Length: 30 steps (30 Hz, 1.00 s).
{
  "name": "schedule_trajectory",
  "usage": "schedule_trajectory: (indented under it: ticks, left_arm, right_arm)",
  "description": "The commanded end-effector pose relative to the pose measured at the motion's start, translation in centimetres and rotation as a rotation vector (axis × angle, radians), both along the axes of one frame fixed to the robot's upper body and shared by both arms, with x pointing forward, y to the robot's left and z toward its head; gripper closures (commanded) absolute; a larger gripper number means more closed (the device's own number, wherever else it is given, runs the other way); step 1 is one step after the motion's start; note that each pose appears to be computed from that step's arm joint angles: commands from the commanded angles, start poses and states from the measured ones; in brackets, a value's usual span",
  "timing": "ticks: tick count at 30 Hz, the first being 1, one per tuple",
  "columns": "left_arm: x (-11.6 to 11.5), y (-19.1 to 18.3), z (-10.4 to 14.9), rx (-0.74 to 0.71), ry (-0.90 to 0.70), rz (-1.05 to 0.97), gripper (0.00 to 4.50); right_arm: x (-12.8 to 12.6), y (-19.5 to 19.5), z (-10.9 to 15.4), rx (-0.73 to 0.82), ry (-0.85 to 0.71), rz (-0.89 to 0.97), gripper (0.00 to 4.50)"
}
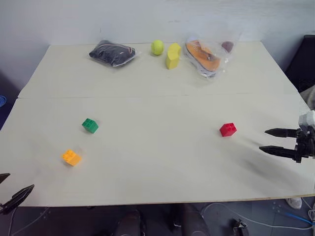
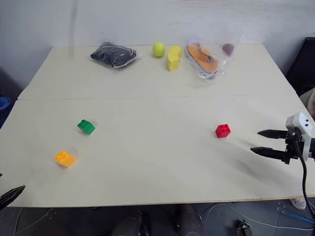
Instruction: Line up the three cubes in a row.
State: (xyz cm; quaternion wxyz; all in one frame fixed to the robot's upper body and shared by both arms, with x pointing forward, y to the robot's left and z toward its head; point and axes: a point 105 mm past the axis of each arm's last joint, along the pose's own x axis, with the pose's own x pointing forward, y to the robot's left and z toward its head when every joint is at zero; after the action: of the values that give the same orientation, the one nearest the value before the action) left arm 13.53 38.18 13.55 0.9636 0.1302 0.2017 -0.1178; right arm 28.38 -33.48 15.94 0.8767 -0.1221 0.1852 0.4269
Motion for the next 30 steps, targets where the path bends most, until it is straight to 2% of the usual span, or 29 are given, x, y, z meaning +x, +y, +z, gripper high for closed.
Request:
schedule_trajectory:
  ticks: [1,12,19,24,26,30]
  left_arm:
    - [0.0,0.1,1.5,0.034,-0.023,-0.018,0.03]
    - [1.0,-0.4,2.5,0.049,-0.018,-0.018,0.03]
    - [2.9,-2.3,3.5,0.033,-0.038,-0.084,0.03]
    - [6.1,-7.5,5.9,0.003,-0.049,-0.333,0.03]
    - [7.6,-11.6,7.6,-0.017,-0.055,-0.541,0.03]
    - [8.2,-16.2,8.9,-0.023,-0.031,-0.785,0.03]
  right_arm:
    - [-0.2,0.4,0.9,0.012,-0.023,0.018,0.00]
    - [-0.3,1.9,0.9,0.010,-0.029,0.009,0.00]
    - [0.8,2.5,2.2,-0.031,-0.066,0.028,0.00]
    - [2.7,4.2,4.0,-0.105,-0.095,0.152,0.00]
    - [3.7,5.4,4.0,-0.223,-0.098,0.273,0.00]
    - [5.4,6.7,4.1,-0.327,-0.116,0.367,0.00]
